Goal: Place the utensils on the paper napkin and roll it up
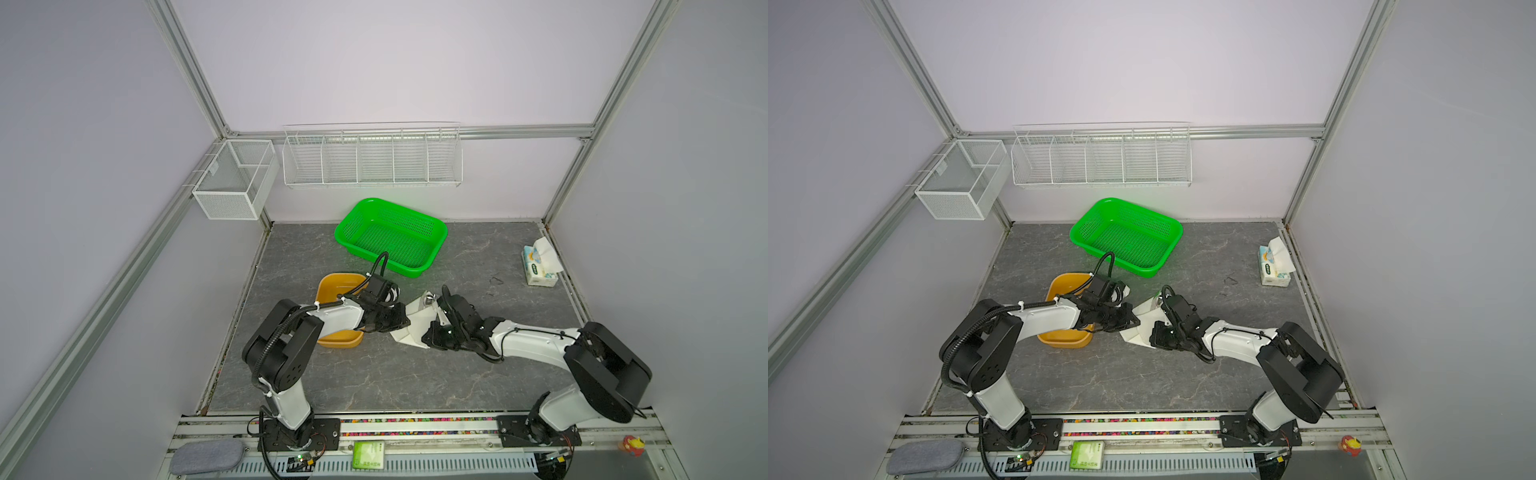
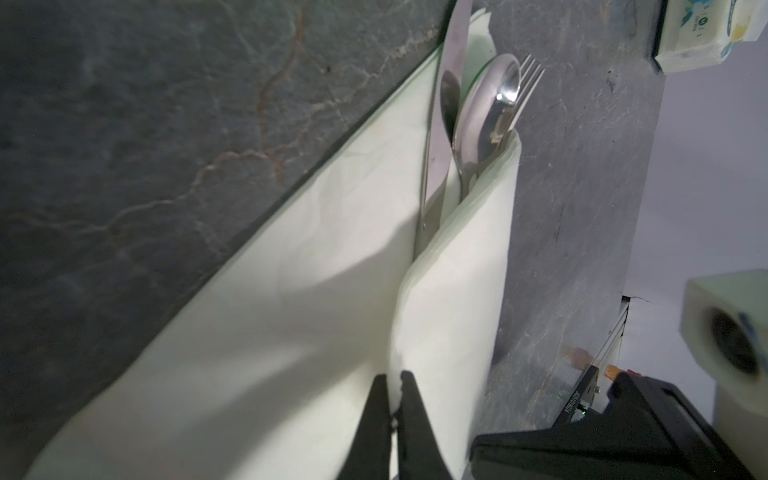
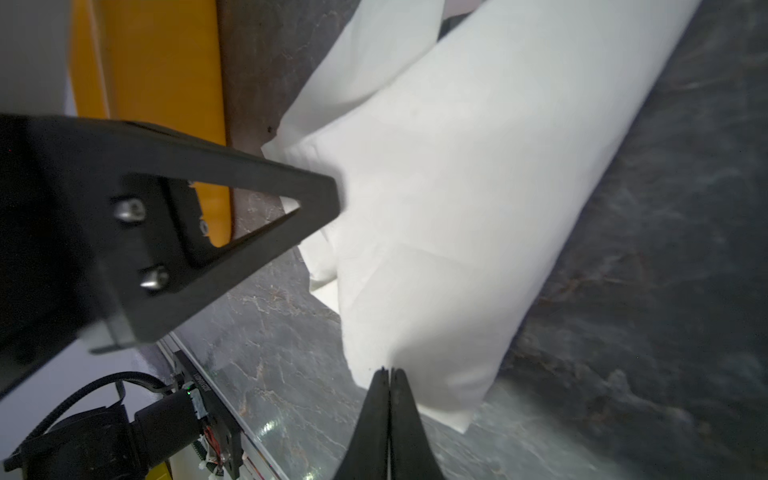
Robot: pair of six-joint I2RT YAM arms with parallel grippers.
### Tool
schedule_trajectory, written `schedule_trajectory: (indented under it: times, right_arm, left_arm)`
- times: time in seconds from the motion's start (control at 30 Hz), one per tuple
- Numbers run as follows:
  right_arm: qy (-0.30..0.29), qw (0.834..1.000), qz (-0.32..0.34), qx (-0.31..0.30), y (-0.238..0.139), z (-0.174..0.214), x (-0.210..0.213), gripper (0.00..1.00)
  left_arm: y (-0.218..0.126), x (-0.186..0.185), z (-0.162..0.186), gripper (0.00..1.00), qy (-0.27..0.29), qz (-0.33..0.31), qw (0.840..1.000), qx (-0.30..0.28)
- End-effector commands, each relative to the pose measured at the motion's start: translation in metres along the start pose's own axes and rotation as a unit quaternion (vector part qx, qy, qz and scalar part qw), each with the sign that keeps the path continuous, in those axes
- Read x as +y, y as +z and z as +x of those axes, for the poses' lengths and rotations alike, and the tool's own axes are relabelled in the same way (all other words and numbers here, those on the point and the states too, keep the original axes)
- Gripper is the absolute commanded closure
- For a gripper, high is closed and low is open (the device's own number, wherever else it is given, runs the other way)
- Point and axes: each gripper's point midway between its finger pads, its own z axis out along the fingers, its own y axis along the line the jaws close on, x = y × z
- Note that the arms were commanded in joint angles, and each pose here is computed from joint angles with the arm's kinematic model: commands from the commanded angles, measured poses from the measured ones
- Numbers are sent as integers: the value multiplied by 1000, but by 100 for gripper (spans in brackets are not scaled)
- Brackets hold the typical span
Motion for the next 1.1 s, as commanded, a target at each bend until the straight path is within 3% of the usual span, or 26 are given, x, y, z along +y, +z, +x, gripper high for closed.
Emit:
schedule_trajectory:
  times: [0.0,0.3,0.43,0.6,0.77,0.9,1.07]
  right_arm:
    - [6,999,30,27,8,15,-18,94]
    - [20,998,51,30,8,27,-38,94]
    - [23,999,20,17,3,20,-26,93]
    - [22,998,-17,-58,-27,-6,-6,93]
    - [113,983,-50,-133,-57,-23,-43,92]
    - [96,985,-37,-140,-70,-28,-40,90]
    - [71,987,-78,-124,-59,-34,-8,89]
  left_arm:
    - [-1,0,0,92,5,4,1000,2]
    - [2,5,2,95,3,-3,1000,6]
    - [3,5,2,95,4,-2,1000,8]
    - [2,5,4,95,4,-1,1000,11]
    - [-1,1,3,95,11,0,1000,11]
    - [0,3,4,95,12,-1,1000,13]
    - [3,5,7,95,9,1,1000,16]
